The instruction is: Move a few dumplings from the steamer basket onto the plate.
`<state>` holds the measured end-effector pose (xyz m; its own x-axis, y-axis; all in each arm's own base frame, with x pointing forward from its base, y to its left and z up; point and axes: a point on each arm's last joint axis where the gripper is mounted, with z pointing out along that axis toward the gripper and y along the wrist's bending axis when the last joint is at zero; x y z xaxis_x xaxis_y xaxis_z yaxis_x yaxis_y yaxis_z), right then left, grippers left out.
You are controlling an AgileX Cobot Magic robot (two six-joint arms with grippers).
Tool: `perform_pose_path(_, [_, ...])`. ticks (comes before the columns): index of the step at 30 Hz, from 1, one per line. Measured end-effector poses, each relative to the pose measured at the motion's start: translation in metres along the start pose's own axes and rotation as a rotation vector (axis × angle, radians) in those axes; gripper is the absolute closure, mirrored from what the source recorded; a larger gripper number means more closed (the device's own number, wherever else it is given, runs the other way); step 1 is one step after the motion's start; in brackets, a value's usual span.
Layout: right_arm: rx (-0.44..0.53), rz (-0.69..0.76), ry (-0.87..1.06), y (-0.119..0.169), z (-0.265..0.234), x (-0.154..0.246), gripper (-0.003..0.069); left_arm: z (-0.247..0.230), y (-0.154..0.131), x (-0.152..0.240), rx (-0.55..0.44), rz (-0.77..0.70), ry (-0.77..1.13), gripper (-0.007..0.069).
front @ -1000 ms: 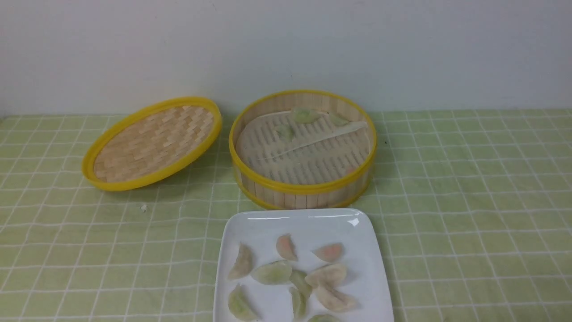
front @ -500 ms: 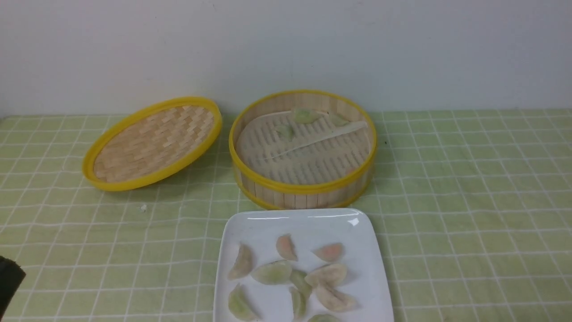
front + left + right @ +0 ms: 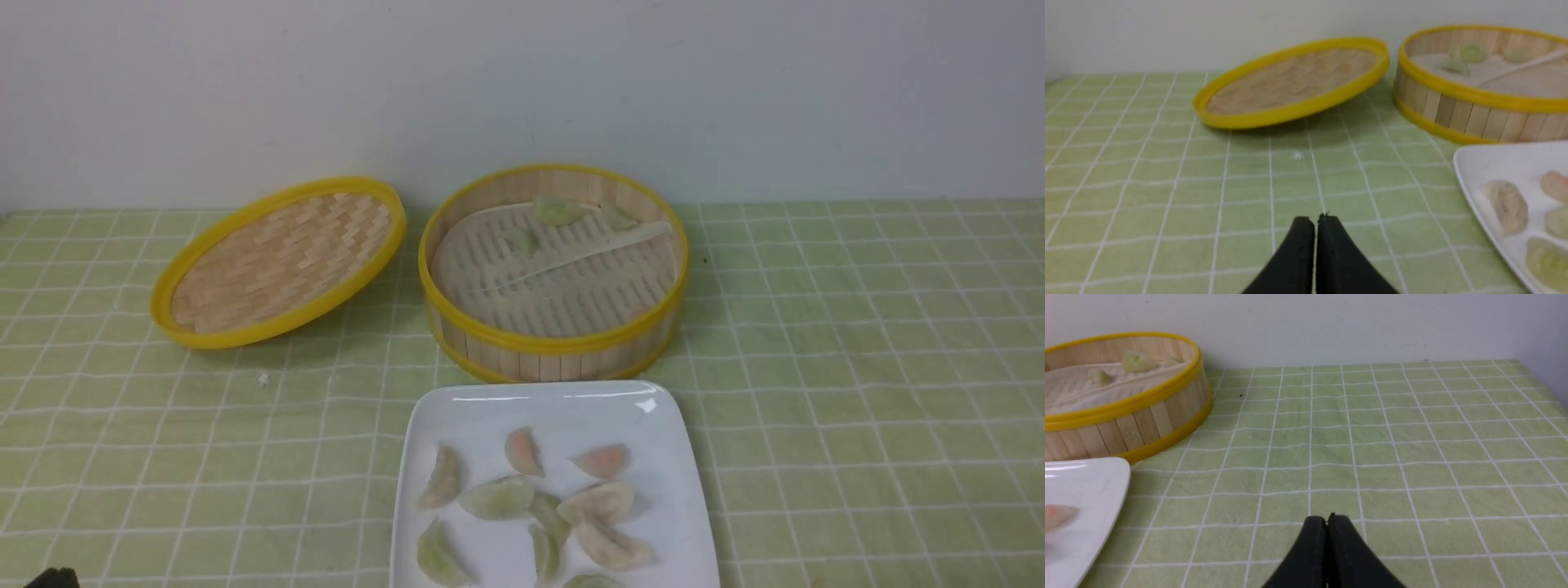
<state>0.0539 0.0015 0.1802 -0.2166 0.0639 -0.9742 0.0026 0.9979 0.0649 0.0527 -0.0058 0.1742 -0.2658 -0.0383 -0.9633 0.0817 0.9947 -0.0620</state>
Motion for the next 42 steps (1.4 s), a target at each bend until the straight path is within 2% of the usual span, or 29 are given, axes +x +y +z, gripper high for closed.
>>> perform_pose_path(42, [0.0,0.0,0.0,0.0,0.0,0.0,0.0673,0.0002,0.0001,0.0038,-0.001,0.001,0.037,0.0631])
